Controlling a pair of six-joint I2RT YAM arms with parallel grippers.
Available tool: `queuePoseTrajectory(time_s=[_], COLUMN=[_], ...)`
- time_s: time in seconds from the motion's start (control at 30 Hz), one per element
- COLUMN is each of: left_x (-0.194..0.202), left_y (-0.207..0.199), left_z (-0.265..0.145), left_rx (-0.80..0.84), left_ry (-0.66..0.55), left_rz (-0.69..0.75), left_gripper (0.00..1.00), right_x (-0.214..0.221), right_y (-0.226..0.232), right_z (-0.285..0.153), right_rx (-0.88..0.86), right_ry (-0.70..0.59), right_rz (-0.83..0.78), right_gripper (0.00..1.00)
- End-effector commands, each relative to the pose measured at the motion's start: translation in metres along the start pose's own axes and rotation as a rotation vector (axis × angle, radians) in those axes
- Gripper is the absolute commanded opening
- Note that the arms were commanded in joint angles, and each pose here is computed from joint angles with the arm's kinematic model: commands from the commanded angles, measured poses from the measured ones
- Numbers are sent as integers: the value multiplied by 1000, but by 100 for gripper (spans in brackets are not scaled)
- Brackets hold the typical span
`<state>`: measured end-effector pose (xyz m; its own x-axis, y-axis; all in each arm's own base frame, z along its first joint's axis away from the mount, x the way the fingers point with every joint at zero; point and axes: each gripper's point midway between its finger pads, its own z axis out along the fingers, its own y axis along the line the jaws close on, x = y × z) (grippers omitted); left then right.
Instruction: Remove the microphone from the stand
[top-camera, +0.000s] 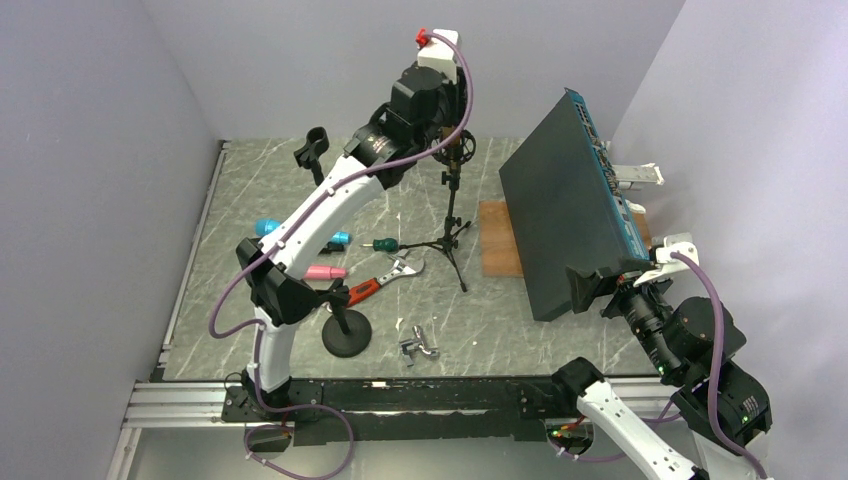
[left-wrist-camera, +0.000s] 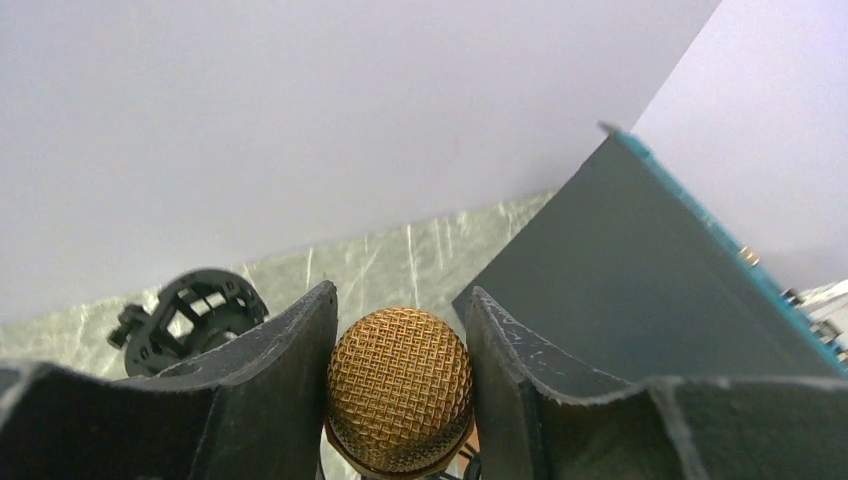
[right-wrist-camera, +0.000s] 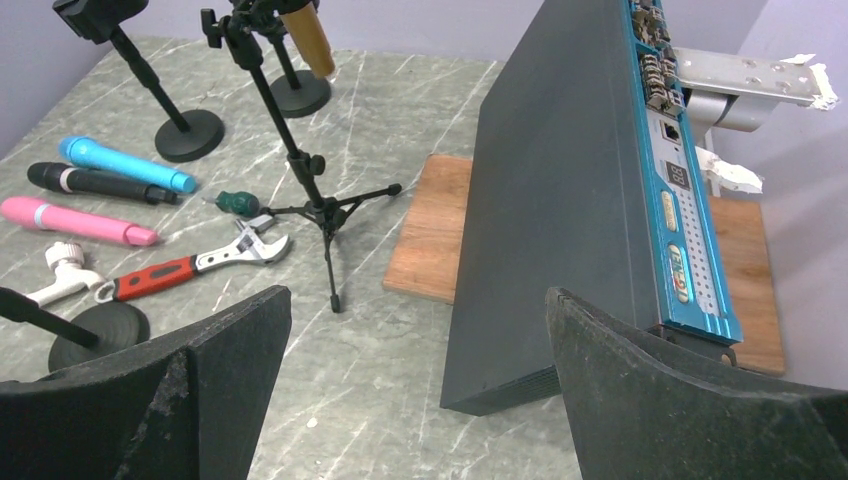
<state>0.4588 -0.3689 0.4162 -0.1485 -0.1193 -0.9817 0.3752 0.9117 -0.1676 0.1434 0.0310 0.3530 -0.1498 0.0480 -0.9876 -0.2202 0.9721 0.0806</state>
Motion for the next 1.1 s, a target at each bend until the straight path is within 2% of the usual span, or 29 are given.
queuePoseTrajectory(time_s=[0.0,0.33,0.67,0.8,0.93,1.0,1.07], left_x=[-68,-128,-194,-217,-239,-241,-230], left_y=[-3,7,7,11,31,52,83], left_z=[-26,-77,-135,-155,-187,-201,-208], left_rx=[9,16,37,38,-13,-52,-71], left_ry=[-148,-235,-403,-465,-519,-507,-448], left_rz=[-17,-25,25,-21,-41,-57,-142], left_gripper=[0,0,0,0,0,0,0], right_x=[-17,-19,-16,-15,-12,-12,-11], right_y=[-2,8,28,32,38,44,50], right_z=[-3,5,25,31,36,40,45], right_rx=[7,-33,-110,-120,-145,-169,-197], right_ry=[-59,-63,-42,-33,-23,-16,-7], right_rz=[18,10,7,4,6,5,2], right_gripper=[100,100,100,100,100,100,100])
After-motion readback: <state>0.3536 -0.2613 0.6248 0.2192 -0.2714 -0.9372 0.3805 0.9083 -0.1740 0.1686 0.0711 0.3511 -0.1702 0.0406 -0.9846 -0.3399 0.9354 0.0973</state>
